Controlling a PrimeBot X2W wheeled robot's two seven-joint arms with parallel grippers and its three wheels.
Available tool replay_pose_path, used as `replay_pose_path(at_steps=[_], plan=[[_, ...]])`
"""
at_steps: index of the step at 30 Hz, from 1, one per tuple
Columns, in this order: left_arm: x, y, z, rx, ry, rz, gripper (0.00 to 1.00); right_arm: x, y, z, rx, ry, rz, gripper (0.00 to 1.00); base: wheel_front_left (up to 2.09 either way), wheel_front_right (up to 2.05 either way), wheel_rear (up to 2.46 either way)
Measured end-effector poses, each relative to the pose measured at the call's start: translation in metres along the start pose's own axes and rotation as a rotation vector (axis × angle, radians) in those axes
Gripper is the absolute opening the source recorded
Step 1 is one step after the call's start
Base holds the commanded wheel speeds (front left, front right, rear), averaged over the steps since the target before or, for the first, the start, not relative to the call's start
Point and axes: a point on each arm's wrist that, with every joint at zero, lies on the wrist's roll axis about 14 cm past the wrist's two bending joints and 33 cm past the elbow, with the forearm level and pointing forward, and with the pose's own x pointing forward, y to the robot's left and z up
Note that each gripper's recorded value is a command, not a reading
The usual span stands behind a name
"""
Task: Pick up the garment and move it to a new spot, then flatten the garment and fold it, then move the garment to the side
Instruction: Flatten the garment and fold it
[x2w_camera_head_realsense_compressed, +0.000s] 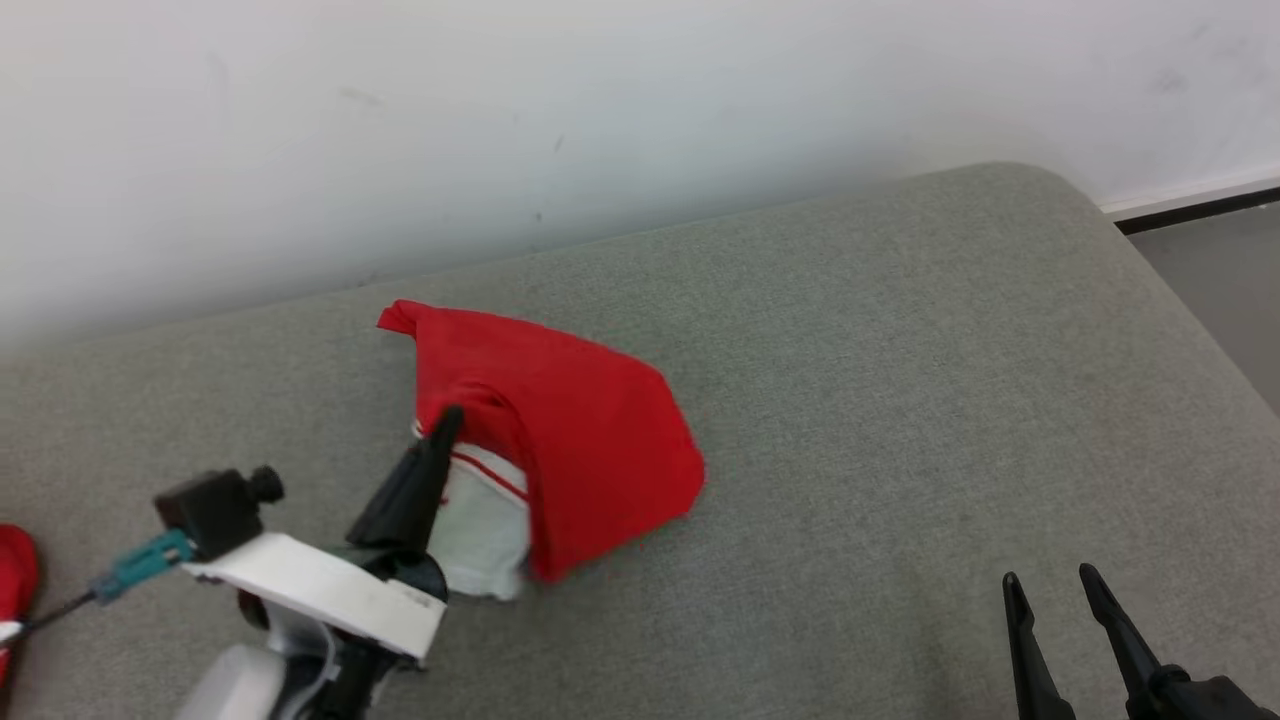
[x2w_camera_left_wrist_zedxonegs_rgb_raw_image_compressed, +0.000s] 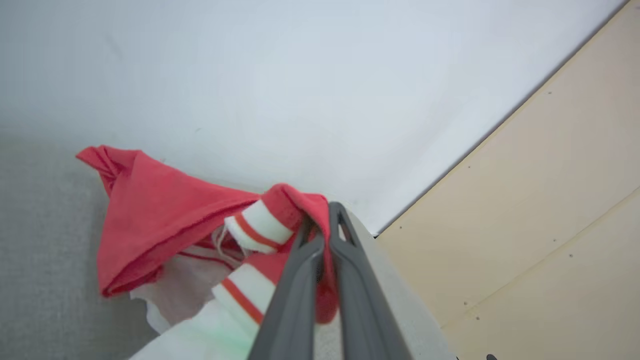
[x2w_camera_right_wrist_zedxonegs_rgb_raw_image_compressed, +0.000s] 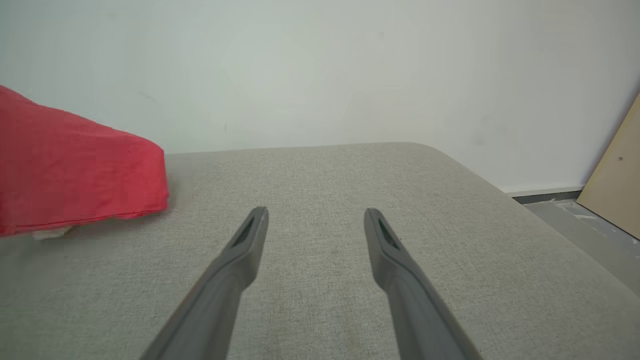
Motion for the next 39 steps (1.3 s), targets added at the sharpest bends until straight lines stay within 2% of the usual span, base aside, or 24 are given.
replay_pose_path(at_steps=[4,10,13,17,20,32,39], plan=[[-0.004,-0.006,0.056,0.093,-0.086,-0.013,0.00,0.001,0.006,-0.001,0.002,0.000,0.020,1.00,0.00,0.00,0.00],[-0.008,-0.022,0.132,0.309,-0.154,-0.023,0.00,0.001,0.013,0.000,0.005,-0.006,0.045,1.00,0.00,0.00,0.00],[-0.008,-0.028,0.142,0.399,-0.088,-0.031,0.00,0.000,0.014,0.002,0.006,-0.013,0.049,1.00,0.00,0.00,0.00],[-0.005,-0.034,0.129,0.456,0.037,-0.051,0.00,-0.002,0.014,0.003,0.006,-0.014,0.049,1.00,0.00,0.00,0.00],[-0.001,-0.043,0.105,0.442,0.118,-0.093,0.00,-0.003,0.012,0.002,0.006,-0.010,0.045,1.00,0.00,0.00,0.00],[0.018,-0.067,0.001,0.238,0.324,-0.211,0.00,-0.002,0.004,0.002,-0.004,-0.005,0.015,1.00,0.00,0.00,0.00],[0.049,-0.061,-0.024,0.167,0.308,-0.189,0.00,0.000,0.000,0.001,-0.007,0.003,-0.003,1.00,0.00,0.00,0.00]])
